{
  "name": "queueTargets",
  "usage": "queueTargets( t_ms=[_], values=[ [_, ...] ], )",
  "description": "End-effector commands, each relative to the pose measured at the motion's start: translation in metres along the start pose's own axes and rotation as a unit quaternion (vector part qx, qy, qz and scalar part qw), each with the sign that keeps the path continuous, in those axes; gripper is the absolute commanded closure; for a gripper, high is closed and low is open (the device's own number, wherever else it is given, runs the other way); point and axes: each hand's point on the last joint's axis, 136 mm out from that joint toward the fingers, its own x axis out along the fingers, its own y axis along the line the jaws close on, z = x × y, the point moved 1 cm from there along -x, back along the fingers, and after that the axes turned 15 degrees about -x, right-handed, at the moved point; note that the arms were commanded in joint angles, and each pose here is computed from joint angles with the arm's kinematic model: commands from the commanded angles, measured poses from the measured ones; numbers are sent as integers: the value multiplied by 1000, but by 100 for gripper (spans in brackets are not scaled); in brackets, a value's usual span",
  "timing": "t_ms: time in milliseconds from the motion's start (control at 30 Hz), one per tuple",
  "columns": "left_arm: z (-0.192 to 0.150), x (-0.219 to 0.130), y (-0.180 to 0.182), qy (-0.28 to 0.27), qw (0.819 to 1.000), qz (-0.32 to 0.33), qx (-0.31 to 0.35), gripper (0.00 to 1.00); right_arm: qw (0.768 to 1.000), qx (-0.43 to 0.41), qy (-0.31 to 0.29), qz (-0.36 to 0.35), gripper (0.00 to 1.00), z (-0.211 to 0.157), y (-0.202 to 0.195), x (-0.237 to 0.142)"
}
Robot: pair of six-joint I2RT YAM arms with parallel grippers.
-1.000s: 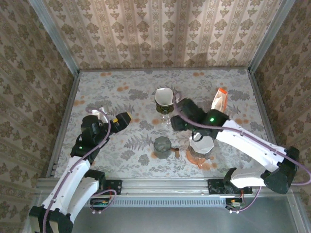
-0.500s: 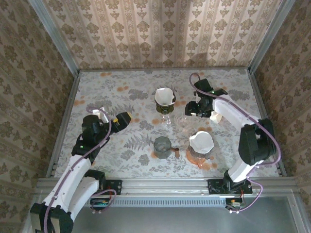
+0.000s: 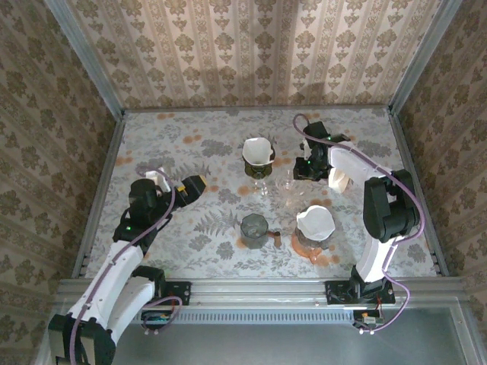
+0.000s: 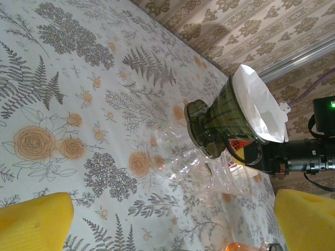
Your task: Place the coffee filter in the dripper
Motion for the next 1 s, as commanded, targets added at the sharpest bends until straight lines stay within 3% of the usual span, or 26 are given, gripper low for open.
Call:
queueTargets(
  t_ms=[0, 233, 500, 767, 967],
  values=[
    [3, 0, -2, -3, 1000, -8, -1, 0, 1000, -3, -12, 11, 80, 9, 3, -3],
    [1, 1, 1, 0, 1000, -5, -3, 0, 999, 2, -42, -9, 96, 13, -2, -20],
    [2, 0, -1, -3, 1000, -7, -3, 0, 991, 21, -88, -98, 100, 15, -28, -60],
    [5, -1, -5, -5, 1000, -10, -3, 0, 968, 29, -225, -108, 100, 39, -19, -155],
    [6, -3, -8, -7, 1000, -12, -2, 0, 959, -12, -280, -40, 100, 29, 37, -215]
  ],
)
